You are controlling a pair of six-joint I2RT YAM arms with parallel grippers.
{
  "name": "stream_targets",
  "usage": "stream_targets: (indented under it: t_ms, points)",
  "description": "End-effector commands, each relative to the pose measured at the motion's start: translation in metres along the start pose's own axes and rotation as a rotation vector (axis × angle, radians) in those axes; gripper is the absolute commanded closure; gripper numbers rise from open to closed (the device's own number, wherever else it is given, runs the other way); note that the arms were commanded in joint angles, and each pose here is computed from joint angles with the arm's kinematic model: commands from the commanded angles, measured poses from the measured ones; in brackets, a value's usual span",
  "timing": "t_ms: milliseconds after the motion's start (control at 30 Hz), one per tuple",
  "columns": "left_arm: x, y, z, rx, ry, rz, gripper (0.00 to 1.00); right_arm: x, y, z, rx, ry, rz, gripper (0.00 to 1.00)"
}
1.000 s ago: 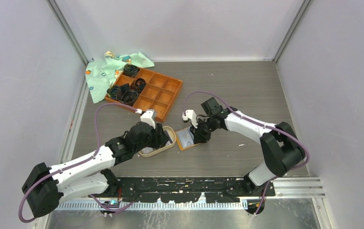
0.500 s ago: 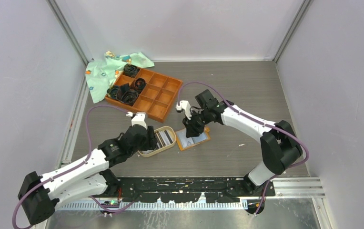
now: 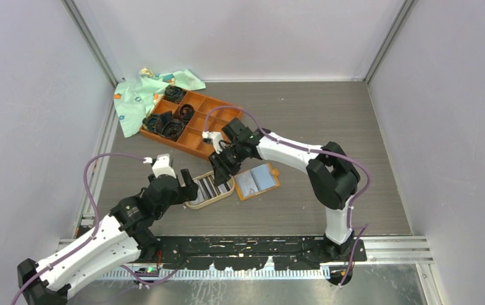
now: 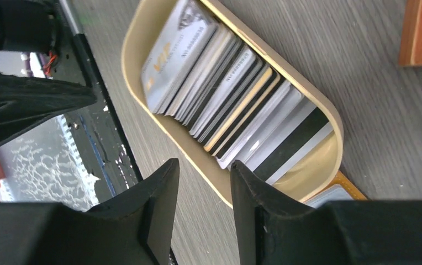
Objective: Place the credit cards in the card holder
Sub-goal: Pick up the credit card from the storage box.
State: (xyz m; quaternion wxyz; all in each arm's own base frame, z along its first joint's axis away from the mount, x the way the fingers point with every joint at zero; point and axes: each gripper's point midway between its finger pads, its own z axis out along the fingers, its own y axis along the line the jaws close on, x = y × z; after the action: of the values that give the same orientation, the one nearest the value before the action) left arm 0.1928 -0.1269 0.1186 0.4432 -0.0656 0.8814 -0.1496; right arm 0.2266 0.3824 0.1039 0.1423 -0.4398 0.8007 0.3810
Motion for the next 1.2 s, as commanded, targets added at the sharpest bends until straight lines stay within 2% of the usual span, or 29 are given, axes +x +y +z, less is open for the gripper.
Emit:
stream_targets:
  t_ms: [0,133,233,567,800,1167]
  points:
    - [0.009,0.014,0.007,-0.064,0.004,-0.044,0.21,-0.015,-0.008,0.007,0.062,-0.048,0.136,0.54]
    - [0.016,0.019,0.014,-0.099,0.028,-0.059,0.35,-0.011,-0.018,0.022,0.117,-0.041,0.207,0.53]
    - [0.022,0.024,0.020,-0.141,0.059,-0.052,0.40,-0.012,-0.021,0.032,0.155,-0.034,0.249,0.51]
    - [0.038,0.033,0.033,-0.183,0.118,-0.056,0.45,0.001,-0.031,0.049,0.213,-0.003,0.307,0.42]
    - [0.046,0.032,0.040,-0.158,0.154,-0.070,0.57,0.002,-0.010,0.056,0.075,0.024,0.350,0.44]
    - [0.052,0.026,0.047,-0.131,0.193,-0.071,0.63,-0.024,0.027,0.035,-0.196,-0.054,0.429,0.51]
